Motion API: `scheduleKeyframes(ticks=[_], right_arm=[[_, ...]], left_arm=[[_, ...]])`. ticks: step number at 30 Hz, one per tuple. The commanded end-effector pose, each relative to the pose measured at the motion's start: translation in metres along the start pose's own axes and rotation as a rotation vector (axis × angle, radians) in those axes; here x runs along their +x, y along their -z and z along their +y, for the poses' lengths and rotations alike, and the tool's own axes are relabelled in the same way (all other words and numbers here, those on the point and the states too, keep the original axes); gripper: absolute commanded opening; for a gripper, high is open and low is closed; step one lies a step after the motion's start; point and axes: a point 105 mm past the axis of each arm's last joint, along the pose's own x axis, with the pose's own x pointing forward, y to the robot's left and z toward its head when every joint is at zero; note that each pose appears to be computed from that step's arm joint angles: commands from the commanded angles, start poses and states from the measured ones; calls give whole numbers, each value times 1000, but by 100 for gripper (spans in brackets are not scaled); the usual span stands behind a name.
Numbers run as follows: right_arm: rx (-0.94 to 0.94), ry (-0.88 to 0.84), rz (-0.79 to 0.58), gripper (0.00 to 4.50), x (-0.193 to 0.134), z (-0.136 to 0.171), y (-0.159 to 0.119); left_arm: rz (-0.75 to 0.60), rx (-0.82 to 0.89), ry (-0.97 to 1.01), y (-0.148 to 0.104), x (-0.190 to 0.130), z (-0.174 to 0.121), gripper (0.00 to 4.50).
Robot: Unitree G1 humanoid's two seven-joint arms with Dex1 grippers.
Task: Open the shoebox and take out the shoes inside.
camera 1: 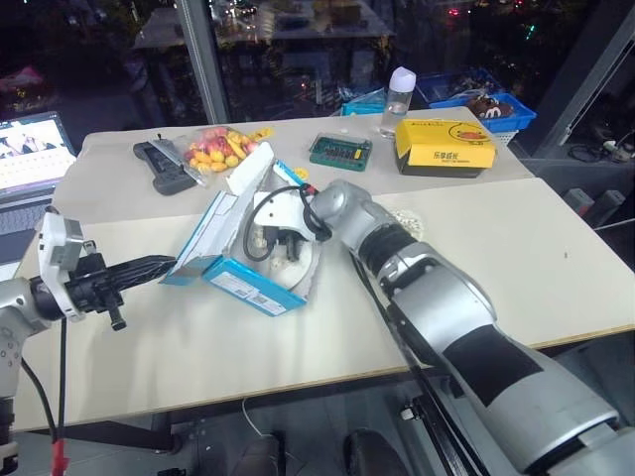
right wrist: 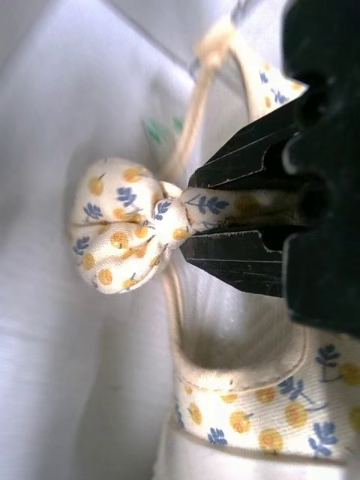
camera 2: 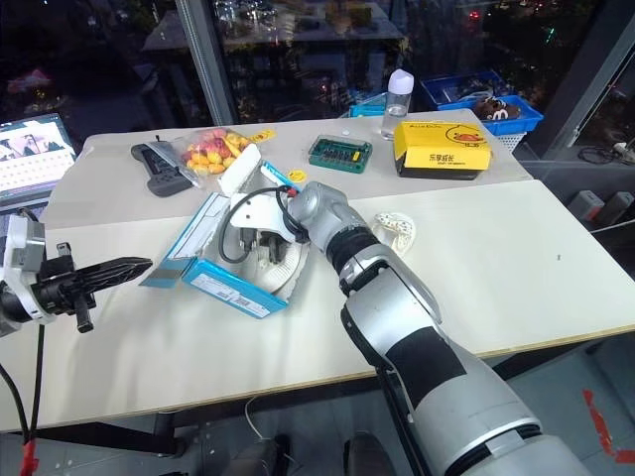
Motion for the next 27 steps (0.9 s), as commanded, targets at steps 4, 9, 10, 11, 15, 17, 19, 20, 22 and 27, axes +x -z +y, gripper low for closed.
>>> scheduleKeyframes(ticks=[4, 9, 10, 11, 15, 17, 19, 20, 22, 27], right_arm=[[9, 71, -199, 15, -33, -36, -59], [85, 98, -292, 15, -51, -51, -73], [105, 106, -311, 15, -55, -54, -74], [133, 116, -334, 15, -60, -58, -75], [217, 179, -393, 15, -86, -78, -72], [238, 211, -401, 15, -100, -88, -67], [263, 251, -403, 15, -123, -99, -53], [276, 269, -400, 15, -135, -103, -45], [308, 299, -389, 15, -154, -108, -29], [405, 396, -330, 15, -211, -105, 16]], left_arm=[[-10, 37, -6, -6, -1, 2, 0], [-10, 37, -4, -5, 0, 2, 0], [-11, 37, -3, -5, 0, 2, 0], [-11, 38, -2, -5, 1, 3, 0], [-13, 39, 1, -4, 3, 3, 0], [-15, 38, 6, -4, 5, 3, 0], [-17, 36, 17, -4, 7, 1, 0], [-13, 40, 26, -3, 8, 0, 0], [-12, 43, 38, -3, 9, -2, 0], [-20, 65, 49, -11, 5, -6, 0]])
